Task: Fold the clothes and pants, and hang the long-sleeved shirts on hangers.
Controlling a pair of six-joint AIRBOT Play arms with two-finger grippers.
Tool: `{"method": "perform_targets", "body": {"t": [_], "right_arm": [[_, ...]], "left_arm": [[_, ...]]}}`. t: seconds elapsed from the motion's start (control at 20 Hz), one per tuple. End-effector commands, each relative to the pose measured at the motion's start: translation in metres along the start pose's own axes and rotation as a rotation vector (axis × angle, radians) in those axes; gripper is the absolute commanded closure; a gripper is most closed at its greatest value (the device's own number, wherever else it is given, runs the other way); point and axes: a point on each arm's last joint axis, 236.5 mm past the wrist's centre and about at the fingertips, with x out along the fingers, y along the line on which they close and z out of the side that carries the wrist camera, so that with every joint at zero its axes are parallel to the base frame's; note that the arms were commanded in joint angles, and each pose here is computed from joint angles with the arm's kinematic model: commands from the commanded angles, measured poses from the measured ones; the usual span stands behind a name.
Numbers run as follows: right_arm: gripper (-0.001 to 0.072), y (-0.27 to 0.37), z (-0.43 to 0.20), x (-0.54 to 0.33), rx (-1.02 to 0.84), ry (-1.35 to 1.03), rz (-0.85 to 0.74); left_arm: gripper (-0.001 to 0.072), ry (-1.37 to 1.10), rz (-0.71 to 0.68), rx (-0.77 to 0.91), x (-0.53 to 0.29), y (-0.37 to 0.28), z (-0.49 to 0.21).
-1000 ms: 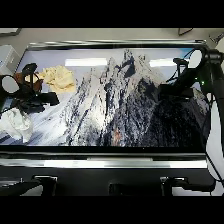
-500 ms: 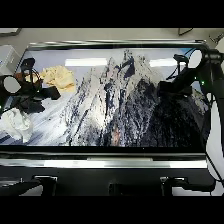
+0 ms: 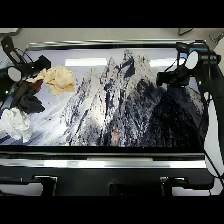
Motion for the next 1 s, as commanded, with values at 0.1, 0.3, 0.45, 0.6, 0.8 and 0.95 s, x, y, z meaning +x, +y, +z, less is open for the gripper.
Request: {"method": "perform_targets", "body": {"t": [0.1,0.3,0.45,0.6,0.8,0.95], "right_arm": [[0.0045,-0.002,-0.006,0.021,-0.017,0.044,-0.004],[0.0171,-0.002,-0.008,0.025,-0.028,0.053,-0.004],[0.0166,-0.001,-0.007,0.025,-0.028,0.049,-0.003],[0.0072,0.004,-0.016,0.024,-0.023,0.088,0.021],[0.0072,0.012,-0.027,0.011,-0.054,0.125,0.053],[0.0072,-0.019,0.001,-0.025,-0.125,-0.024,-0.084]], "left_arm": [[-0.0008,0.419,0.028,-0.556,0.099,0.083,-0.07],[-0.0009,0.502,-0.036,-0.643,0.137,0.081,-0.116],[-0.0007,0.396,-0.078,-0.568,0.159,0.069,-0.108],[0.0017,0.254,-0.109,-0.497,0.173,0.053,-0.085],[0.068,0.282,-0.163,-0.495,0.168,0.026,-0.089],[0.0683,0.127,-0.381,-0.079,0.098,-0.057,-0.017]]}}
